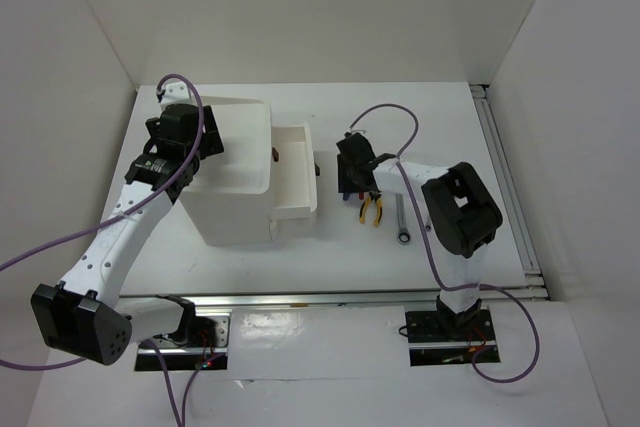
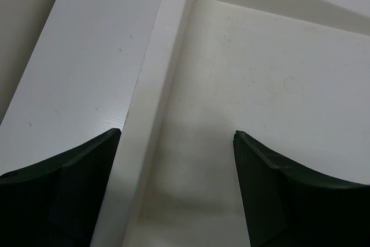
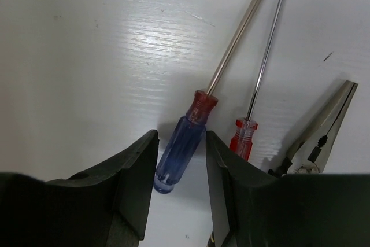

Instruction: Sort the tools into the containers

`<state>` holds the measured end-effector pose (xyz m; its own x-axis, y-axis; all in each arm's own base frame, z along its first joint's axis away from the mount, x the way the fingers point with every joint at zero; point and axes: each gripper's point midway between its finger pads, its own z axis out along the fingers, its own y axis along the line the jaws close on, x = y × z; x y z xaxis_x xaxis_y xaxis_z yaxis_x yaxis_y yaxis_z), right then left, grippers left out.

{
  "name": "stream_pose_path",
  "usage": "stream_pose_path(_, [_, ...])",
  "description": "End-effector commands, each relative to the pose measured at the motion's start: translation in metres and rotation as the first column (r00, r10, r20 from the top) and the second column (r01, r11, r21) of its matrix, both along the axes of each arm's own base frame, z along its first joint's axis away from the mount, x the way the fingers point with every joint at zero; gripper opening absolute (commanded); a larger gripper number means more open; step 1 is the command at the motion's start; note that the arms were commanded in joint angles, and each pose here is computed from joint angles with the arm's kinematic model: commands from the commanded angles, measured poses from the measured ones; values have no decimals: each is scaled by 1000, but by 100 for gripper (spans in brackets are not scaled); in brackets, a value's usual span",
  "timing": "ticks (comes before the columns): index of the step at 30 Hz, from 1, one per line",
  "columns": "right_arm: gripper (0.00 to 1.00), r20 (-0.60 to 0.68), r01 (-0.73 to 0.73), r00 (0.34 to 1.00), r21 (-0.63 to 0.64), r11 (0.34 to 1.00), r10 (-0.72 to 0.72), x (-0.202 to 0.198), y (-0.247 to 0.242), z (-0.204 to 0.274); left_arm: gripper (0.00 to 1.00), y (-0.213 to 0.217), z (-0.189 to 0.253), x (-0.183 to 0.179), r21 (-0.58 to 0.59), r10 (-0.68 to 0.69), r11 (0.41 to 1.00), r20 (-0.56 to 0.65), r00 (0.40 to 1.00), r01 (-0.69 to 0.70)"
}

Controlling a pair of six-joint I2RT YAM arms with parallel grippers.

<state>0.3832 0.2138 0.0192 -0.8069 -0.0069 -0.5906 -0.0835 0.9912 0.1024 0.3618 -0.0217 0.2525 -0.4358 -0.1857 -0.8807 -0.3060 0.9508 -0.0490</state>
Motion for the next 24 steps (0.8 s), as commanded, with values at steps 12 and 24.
stream_pose_path(12, [0, -85, 16, 996, 4, 1000, -16, -6, 0, -26, 89, -31, -70, -33, -62, -143, 989, -275, 951, 131])
stream_pose_path(24, [0, 246, 64, 965, 99, 993, -87, 29, 7, 146, 89, -31, -70, -33, -62, -143, 989, -275, 951, 131])
